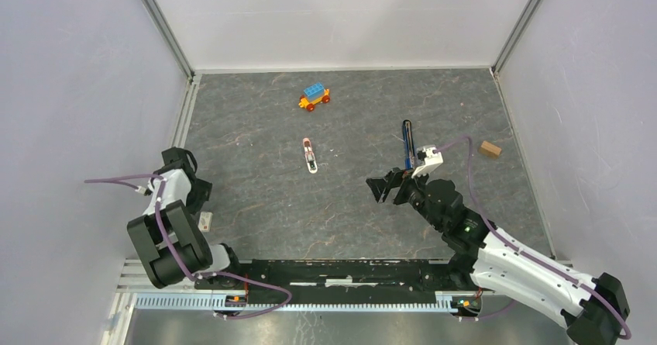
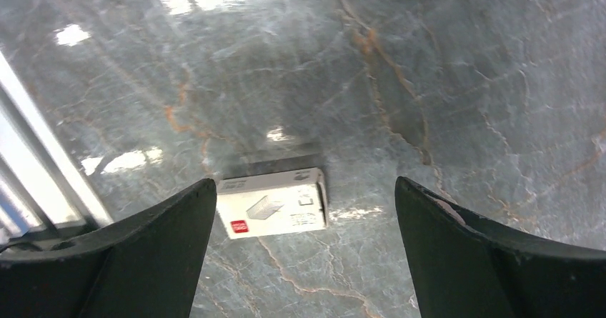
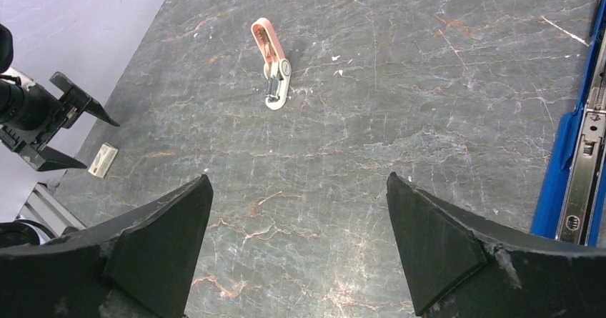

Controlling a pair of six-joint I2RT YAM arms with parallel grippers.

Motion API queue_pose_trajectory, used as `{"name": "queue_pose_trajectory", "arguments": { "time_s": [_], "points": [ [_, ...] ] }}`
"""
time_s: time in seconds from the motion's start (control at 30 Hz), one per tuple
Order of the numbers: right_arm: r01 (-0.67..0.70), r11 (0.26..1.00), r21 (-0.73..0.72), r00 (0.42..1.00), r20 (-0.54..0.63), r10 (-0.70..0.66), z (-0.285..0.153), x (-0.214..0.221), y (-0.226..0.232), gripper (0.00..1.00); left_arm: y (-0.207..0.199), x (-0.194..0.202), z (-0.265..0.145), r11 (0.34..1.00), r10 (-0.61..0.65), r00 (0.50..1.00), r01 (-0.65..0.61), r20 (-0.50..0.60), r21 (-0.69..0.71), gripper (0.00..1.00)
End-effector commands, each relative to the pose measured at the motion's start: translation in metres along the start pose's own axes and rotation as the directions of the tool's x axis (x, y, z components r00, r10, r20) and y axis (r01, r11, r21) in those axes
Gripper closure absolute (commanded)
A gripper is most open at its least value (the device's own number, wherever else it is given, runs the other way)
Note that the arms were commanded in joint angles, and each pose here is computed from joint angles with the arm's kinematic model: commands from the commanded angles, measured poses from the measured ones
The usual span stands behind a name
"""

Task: Load the staples into the stapler

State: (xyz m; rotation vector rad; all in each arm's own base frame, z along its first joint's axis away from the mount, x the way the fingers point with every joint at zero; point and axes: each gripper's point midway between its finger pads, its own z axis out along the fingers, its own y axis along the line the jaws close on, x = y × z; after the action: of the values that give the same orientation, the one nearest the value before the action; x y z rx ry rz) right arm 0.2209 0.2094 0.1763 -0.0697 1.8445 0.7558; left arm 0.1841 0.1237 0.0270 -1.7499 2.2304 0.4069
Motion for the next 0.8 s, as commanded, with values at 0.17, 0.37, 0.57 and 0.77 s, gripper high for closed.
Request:
{"name": "queue_pose_trajectory", "arguments": {
  "time_s": [0.17, 0.37, 0.57, 0.77],
  "points": [
    [-0.007, 1.0, 0.004, 0.999, 0.053, 0.007, -0.007, -0.016, 0.0, 0.02, 0.025, -0.005, -0.015, 0.978, -0.182, 0.981, 0.188, 0.064, -0.09, 0.0],
    [-0.011, 1.0, 0.005, 0.998, 0.054, 0.011, -0.007, -0.016, 0.0, 0.02, 0.023, 0.012, -0.016, 0.965, -0.255, 0.967, 0.255, 0.009, -0.062, 0.0],
    [-0.009, 1.0, 0.009, 0.999, 0.046, 0.009, -0.007, -0.014, -0.001, 0.02, 0.013, 0.011, -0.004, 0.971, -0.238, 0.971, 0.239, 0.012, -0.016, 0.0],
    [-0.014, 1.0, 0.02, 0.998, 0.053, 0.013, -0.009, -0.013, -0.004, 0.02, 0.018, 0.021, 0.008, 0.97, -0.237, 0.972, 0.236, -0.005, -0.051, 0.0]
  ]
}}
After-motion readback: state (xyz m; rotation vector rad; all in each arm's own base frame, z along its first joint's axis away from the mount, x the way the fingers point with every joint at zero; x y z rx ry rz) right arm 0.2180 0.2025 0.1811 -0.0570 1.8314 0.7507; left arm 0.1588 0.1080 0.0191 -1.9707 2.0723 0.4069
